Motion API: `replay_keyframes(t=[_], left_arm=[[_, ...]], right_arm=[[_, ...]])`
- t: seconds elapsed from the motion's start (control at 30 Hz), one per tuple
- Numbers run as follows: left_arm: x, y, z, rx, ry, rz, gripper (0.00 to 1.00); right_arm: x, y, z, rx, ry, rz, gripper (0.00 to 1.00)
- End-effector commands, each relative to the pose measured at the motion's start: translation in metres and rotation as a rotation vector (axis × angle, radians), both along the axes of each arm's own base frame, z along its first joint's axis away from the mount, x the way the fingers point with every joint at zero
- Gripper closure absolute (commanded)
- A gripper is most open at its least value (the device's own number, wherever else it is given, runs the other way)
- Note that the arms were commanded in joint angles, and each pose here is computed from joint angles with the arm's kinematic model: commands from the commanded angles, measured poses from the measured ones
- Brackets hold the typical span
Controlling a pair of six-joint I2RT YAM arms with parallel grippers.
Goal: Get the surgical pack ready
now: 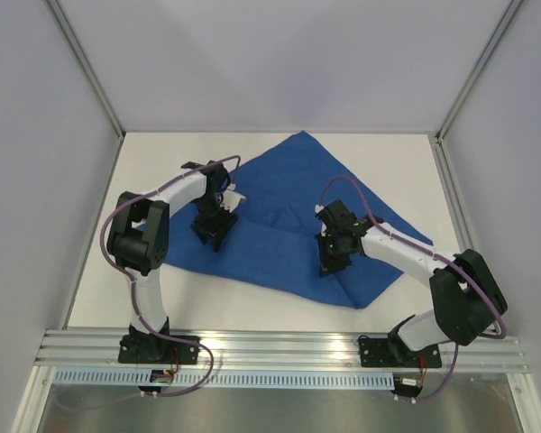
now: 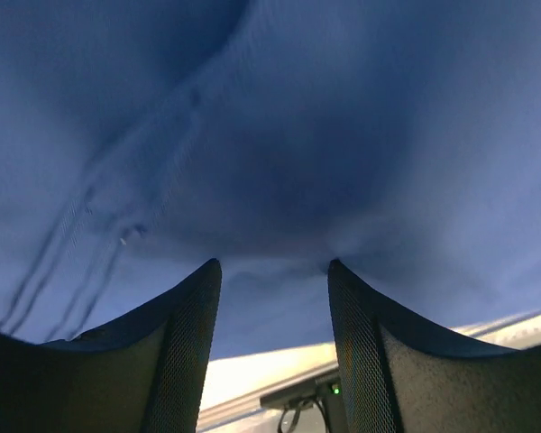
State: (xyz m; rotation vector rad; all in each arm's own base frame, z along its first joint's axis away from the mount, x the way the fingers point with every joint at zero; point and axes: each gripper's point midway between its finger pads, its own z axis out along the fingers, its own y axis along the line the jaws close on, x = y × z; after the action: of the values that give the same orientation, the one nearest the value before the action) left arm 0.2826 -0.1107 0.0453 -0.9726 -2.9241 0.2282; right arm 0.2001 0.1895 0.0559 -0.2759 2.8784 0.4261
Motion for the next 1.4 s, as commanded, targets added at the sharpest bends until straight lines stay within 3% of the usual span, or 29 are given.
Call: replay_keyframes(t=[0.0, 0.27, 0.43, 0.57, 0.73, 0.97, 1.17, 1.37], left_arm=[[0.026, -0.014, -0.013, -0.029, -0.051, 0.029, 0.40], [0.030, -0.022, -0.040, -0.043, -0.012, 0.011, 0.38], [0.029, -0.024, -0.021, -0.065, -0.019, 0.014, 0.34], [0.031, -0.023, 0.021, -0.096, -0.107, 0.017, 0.32], [0.043, -0.020, 0.042, -0.076, -0.178, 0.036, 0.33], [0.056, -0.015, 0.021, -0.004, -0.139, 0.053, 0.41], [0.057, -0.039, -0.001, -0.070, -0.090, 0.025, 0.40], [0.053, -0.041, -0.037, -0.043, -0.006, 0.068, 0.42]], right_arm=[[0.009, 0.015, -0.017, 0.049, 0.009, -0.037, 0.99], [0.020, -0.011, -0.069, -0.041, 0.066, -0.179, 0.99], [0.034, -0.007, -0.040, -0.032, 0.014, -0.170, 1.00], [0.054, -0.013, 0.011, -0.049, -0.116, -0.168, 0.99], [0.055, -0.013, 0.031, -0.048, -0.132, -0.169, 1.00], [0.058, 0.006, 0.021, 0.008, -0.104, -0.164, 1.00], [0.064, 0.023, -0.014, 0.033, -0.027, -0.150, 1.00], [0.081, 0.018, -0.044, 0.021, -0.027, -0.234, 0.99]])
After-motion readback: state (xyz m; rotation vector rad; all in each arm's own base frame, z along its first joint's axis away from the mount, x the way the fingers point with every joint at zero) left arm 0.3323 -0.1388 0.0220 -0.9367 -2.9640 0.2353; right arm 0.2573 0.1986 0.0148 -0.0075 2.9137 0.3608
